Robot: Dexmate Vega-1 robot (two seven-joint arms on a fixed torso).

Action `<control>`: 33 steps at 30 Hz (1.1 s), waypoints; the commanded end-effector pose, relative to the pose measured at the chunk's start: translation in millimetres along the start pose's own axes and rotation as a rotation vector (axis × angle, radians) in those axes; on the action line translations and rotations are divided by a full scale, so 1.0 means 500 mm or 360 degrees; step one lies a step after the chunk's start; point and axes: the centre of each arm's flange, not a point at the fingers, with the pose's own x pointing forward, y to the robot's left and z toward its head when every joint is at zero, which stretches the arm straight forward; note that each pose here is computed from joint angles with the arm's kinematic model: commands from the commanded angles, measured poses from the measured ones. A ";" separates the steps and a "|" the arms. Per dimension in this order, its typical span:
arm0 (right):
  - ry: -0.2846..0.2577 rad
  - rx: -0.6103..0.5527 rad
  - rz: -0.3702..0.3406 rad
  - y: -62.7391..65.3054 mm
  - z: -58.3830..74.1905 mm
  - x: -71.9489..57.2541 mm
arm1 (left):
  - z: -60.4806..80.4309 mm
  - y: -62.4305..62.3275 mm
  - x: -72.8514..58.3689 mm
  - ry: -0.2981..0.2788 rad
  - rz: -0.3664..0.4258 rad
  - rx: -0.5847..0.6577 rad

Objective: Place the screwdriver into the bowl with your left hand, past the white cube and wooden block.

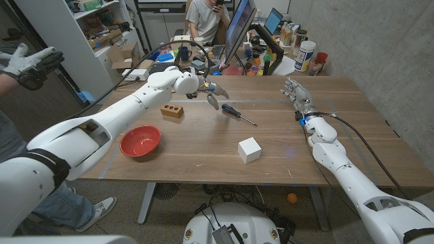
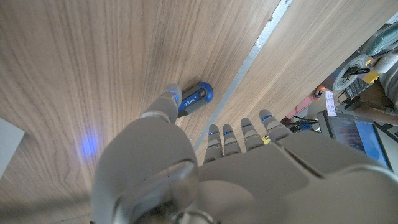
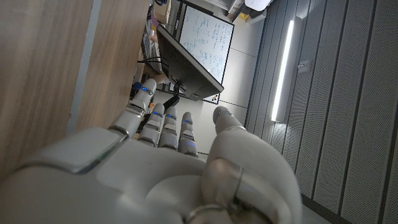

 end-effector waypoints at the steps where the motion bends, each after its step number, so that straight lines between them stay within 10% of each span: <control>1: -0.0011 0.0005 -0.0013 -0.013 0.000 -0.002 | 0.015 -0.006 0.014 0.0019 0.0040 -0.0052; 33: 0.0011 0.0039 -0.0081 -0.038 -0.023 -0.020 | 0.044 -0.035 0.043 -0.0020 0.0047 -0.0112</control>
